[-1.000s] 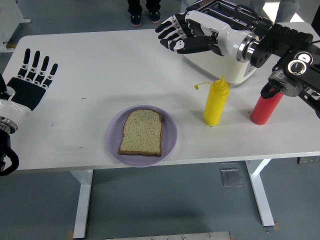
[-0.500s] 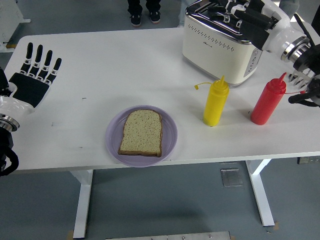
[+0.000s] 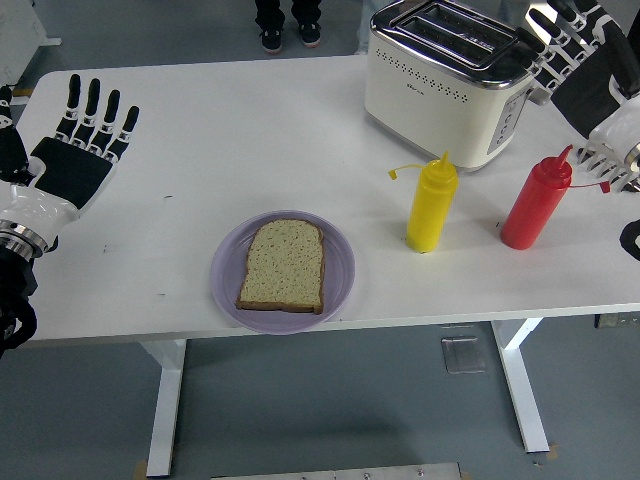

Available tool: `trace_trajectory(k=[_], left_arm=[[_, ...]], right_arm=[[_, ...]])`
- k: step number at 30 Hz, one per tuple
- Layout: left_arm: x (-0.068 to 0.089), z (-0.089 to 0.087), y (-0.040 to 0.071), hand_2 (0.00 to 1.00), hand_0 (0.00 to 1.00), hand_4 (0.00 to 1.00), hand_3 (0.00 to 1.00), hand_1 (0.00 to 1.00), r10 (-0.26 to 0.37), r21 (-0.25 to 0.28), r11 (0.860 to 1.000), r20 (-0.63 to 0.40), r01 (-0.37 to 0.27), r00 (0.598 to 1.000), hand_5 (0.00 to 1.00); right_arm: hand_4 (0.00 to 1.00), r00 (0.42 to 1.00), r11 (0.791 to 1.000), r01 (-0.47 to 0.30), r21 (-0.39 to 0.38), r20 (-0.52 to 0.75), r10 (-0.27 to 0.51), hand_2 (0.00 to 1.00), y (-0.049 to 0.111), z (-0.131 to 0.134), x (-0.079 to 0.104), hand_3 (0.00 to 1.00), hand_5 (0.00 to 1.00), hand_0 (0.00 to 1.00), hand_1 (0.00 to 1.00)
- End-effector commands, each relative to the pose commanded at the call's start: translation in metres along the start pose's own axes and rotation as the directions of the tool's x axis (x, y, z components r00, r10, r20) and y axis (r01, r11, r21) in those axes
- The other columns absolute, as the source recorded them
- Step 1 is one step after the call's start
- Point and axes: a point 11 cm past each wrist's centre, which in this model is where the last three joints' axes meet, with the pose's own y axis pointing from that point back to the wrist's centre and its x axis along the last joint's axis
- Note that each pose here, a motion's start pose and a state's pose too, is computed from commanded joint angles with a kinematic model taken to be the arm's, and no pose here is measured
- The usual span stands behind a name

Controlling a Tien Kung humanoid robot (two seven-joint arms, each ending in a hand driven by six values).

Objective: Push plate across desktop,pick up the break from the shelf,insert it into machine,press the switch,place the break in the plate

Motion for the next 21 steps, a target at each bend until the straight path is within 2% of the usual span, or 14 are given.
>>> trace_trajectory(k=[21], left_arm=[[0.007,-0.010,-0.003,0.710,0.807,0.779,0.717,0.748,0.014,0.027,1.000,-0.058,-0.012,0.998,0.998]], right_arm=[[0.741,0.986,0.999,-0.030,-0.025,0.163,0.034,0.780,0.009,0.011,0.012,0.766,0.564,0.842,0.782]])
